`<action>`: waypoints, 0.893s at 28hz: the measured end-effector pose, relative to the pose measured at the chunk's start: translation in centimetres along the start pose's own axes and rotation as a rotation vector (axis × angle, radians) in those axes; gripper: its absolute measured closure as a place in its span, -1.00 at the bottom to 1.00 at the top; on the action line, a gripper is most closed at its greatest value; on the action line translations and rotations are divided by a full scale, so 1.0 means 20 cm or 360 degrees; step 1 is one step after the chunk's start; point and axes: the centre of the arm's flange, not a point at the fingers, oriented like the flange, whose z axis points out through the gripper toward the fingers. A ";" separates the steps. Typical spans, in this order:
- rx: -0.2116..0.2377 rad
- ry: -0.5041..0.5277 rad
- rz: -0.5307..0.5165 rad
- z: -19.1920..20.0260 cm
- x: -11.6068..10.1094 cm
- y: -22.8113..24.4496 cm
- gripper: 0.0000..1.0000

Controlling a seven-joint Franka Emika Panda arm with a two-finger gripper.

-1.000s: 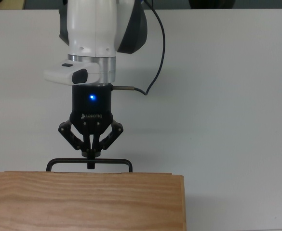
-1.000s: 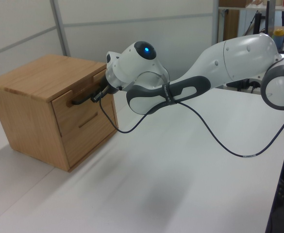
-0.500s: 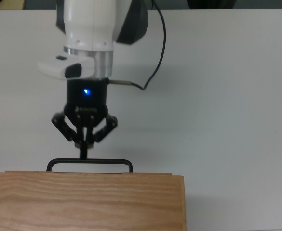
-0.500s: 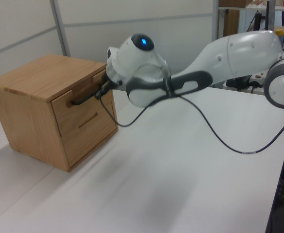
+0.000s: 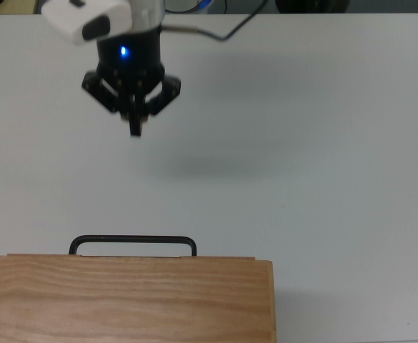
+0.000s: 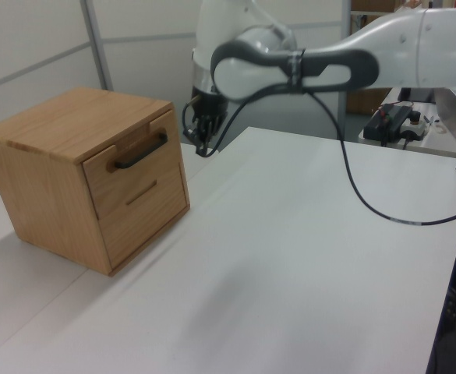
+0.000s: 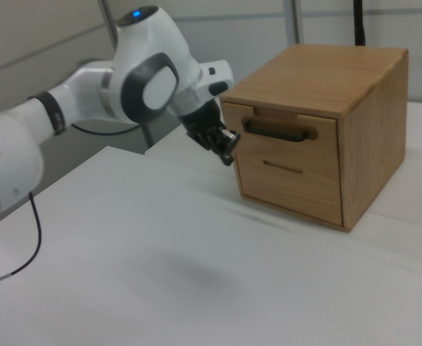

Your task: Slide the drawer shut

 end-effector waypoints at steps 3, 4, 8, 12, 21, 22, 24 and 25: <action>0.0030 -0.0090 -0.0015 -0.09 -0.06 -0.01 0.98; 0.0044 -0.0113 -0.0022 -0.12 -0.08 -0.02 0.98; 0.0084 -0.0216 -0.0045 -0.23 -0.16 -0.01 0.98; 0.0110 -0.0305 -0.0045 -0.32 -0.24 0.04 0.98; 0.0120 -0.0364 -0.0002 -0.32 -0.28 0.14 0.57; 0.0122 -0.0366 0.0002 -0.32 -0.28 0.14 0.50; 0.0124 -0.0368 0.0009 -0.32 -0.28 0.16 0.36; 0.0124 -0.0368 0.0010 -0.31 -0.28 0.17 0.29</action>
